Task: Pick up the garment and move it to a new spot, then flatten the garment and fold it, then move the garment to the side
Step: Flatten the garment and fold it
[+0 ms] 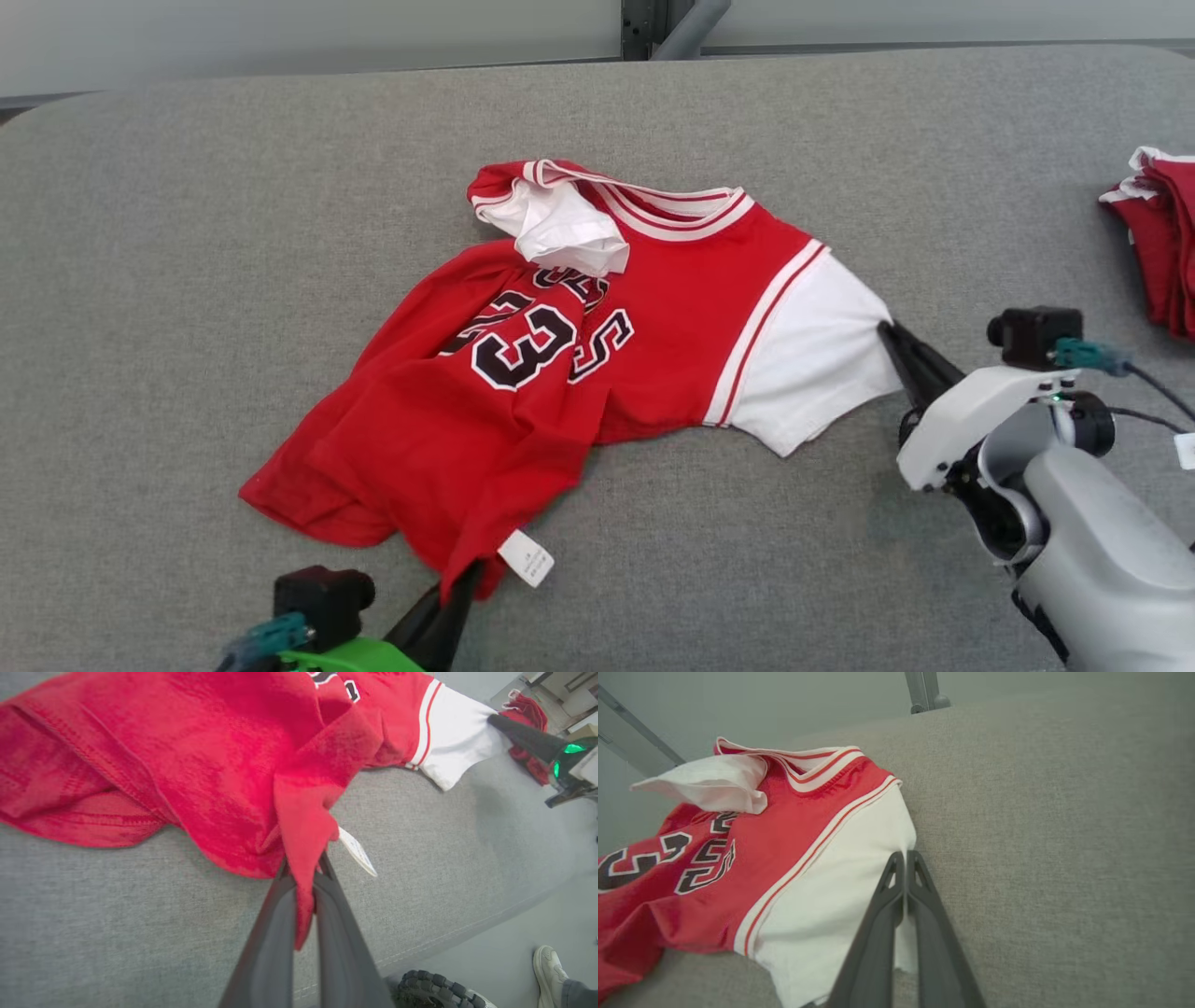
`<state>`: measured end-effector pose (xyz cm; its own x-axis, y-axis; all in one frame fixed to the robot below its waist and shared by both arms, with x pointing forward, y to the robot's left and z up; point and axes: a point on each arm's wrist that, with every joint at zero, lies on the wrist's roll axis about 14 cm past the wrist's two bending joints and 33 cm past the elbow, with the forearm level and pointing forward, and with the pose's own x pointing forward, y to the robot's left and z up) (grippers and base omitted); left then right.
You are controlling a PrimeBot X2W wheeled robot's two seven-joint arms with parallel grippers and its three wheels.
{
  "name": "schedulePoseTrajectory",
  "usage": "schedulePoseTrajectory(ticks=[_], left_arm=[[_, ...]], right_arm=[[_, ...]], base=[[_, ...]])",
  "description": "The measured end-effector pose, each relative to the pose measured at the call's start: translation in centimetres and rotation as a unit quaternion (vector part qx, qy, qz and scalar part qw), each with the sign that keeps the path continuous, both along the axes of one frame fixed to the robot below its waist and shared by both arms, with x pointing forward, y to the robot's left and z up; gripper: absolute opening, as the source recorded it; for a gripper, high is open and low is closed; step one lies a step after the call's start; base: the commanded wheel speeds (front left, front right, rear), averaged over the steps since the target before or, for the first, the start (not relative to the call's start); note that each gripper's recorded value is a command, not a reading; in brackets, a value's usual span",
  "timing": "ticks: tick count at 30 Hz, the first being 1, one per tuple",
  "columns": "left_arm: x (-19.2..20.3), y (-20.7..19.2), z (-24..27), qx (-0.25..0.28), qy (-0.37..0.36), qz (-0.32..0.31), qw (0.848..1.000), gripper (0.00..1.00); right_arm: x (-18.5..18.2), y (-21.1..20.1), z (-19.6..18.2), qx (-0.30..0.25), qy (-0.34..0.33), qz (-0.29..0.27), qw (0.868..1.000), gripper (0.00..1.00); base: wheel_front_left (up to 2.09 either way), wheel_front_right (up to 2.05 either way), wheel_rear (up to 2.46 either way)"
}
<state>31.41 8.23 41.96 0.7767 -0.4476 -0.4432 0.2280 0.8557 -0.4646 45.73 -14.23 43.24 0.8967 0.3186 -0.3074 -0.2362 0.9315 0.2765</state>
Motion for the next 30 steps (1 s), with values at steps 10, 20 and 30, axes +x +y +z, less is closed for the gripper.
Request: schedulePoseTrajectory(ticks=[10,20,30], left_arm=[[1.6,4.4,12.5,0.003,-0.163,0.017,0.986,0.00],[6.3,5.8,20.8,0.063,-0.286,-0.032,0.955,0.00],[22.8,7.4,26.4,0.149,-0.351,-0.015,0.924,0.00]], right_arm=[[-0.3,-6.7,19.1,0.185,-0.213,-0.064,0.957,0.00],[0.3,-7.5,28.8,0.209,-0.314,-0.037,0.925,0.00],[12.4,-5.8,33.1,0.183,-0.346,-0.084,0.917,0.00]], base=[[0.00,0.00,0.00],[0.00,0.00,0.00],[0.00,0.00,0.00]])
